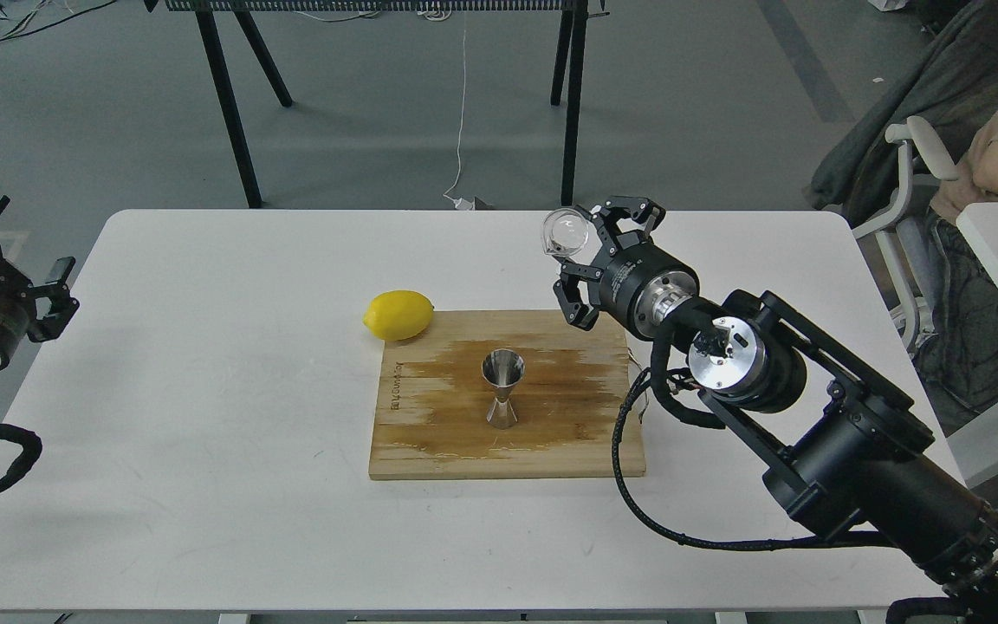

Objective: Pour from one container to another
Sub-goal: 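Lift the glass and carry it above the jigger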

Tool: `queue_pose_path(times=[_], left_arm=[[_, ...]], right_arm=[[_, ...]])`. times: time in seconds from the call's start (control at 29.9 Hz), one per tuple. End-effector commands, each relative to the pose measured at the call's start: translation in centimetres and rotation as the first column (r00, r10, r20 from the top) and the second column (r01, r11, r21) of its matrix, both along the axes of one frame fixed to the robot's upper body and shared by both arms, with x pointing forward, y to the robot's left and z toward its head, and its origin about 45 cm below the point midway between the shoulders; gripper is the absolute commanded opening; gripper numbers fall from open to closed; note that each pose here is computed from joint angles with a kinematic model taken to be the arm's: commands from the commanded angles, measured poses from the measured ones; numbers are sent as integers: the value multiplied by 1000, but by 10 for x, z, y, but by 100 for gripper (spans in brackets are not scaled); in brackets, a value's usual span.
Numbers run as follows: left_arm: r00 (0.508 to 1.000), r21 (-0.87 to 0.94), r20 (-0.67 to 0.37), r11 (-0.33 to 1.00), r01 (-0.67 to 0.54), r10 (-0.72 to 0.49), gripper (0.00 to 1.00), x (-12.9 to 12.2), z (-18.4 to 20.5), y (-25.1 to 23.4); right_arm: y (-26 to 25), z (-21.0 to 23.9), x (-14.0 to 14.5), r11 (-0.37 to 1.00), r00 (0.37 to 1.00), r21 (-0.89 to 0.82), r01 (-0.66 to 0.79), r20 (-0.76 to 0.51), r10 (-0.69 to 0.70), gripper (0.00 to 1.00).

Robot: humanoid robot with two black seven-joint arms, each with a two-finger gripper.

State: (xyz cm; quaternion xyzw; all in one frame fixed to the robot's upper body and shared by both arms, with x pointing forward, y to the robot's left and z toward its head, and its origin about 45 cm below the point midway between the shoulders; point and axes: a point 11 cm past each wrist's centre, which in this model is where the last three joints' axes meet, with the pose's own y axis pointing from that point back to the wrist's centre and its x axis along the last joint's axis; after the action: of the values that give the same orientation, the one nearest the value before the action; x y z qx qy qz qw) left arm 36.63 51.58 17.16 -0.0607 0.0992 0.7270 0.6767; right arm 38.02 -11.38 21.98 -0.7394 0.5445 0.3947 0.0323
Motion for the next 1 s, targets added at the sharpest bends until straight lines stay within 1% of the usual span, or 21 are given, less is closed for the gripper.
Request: queue_pose_path(times=[0.0, 0.07, 0.33, 0.97], left_arm=[[1000, 0, -2, 1000, 1, -1, 99, 0, -1, 0], [1000, -2, -2, 1000, 2, -2, 99, 0, -1, -1], [1000, -10, -4, 1000, 8, -8, 99, 1, -5, -6], [1000, 1, -13, 1000, 13, -13, 99, 0, -5, -5]], right_arm=[[16, -1, -12, 993, 995, -88, -75, 55, 80, 45], [21, -4, -19, 986, 990, -132, -106, 73, 117, 45], [30, -13, -30, 944, 967, -287, -162, 144, 210, 45], [47, -21, -44, 833, 896, -501, -236, 219, 386, 45]])
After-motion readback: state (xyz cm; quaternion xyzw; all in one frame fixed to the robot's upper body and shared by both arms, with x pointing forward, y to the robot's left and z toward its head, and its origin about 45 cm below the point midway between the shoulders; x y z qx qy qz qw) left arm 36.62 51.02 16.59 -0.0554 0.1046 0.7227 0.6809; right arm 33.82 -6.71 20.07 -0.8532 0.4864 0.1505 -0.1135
